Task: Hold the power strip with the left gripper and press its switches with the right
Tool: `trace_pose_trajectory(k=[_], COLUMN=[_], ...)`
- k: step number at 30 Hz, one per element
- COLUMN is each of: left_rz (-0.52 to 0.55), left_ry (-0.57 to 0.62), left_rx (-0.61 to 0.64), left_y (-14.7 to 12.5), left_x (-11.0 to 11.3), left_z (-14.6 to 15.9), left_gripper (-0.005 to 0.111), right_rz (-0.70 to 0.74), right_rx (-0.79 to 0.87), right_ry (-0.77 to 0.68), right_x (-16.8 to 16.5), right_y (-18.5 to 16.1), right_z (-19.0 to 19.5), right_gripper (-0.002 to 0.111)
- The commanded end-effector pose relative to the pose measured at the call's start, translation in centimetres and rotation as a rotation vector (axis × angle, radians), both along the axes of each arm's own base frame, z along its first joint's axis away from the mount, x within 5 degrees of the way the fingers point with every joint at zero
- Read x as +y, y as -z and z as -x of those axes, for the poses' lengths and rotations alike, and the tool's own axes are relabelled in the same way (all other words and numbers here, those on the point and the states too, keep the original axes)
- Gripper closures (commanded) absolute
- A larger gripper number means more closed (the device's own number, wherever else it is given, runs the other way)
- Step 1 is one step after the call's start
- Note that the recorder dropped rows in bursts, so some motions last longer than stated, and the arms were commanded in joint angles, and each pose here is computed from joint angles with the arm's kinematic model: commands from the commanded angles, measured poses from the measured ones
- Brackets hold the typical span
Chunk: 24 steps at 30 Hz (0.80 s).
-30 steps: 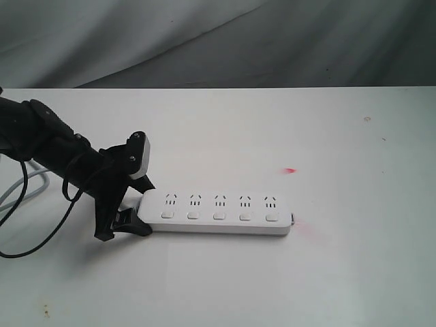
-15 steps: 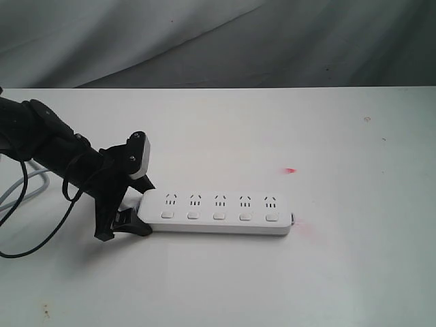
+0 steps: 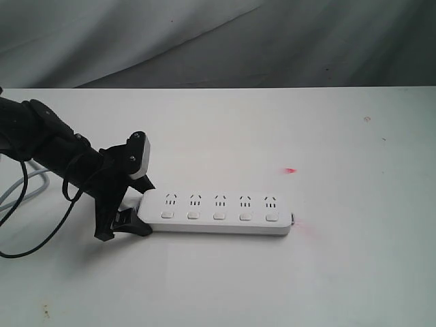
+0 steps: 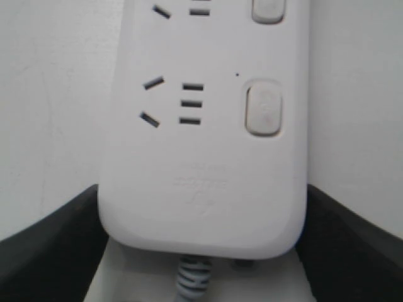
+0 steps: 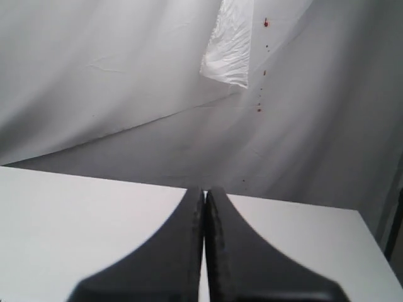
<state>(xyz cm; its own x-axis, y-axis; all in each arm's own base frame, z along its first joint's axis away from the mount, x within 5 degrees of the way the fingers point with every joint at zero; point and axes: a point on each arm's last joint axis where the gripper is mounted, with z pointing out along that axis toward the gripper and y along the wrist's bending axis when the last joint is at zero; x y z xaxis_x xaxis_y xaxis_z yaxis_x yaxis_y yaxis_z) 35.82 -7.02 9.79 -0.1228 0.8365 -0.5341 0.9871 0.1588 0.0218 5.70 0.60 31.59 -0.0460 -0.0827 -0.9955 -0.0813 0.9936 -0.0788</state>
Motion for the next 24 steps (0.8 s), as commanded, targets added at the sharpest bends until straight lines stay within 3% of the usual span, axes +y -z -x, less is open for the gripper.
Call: trace_pose_trajectory(k=[1, 6, 13, 24], left_rz=[-0.012, -0.012, -0.012, -0.012], left_ry=[0.002, 0.002, 0.002, 0.002], left_rx=[-0.007, -0.007, -0.007, -0.007], left_y=[0.3, 0.3, 0.3, 0.3], left_x=[-0.1, -0.1, -0.1, -0.1], left_z=[-0.1, -0.1, -0.1, -0.1], left_gripper=[0.052, 0.052, 0.052, 0.052], right_rz=[0.027, 0.022, 0.103, 0.242], right_rx=[0.021, 0.052, 0.138, 0.283], right_ry=[0.014, -0.022, -0.206, -0.566], right_x=[-0.1, 0.4, 3.3, 13.1], right_y=[-4.1, -7.3, -8.7, -7.9], right_z=[-1.9, -5.0, -8.7, -13.4], right_gripper=[0.108, 0.108, 0.108, 0.108])
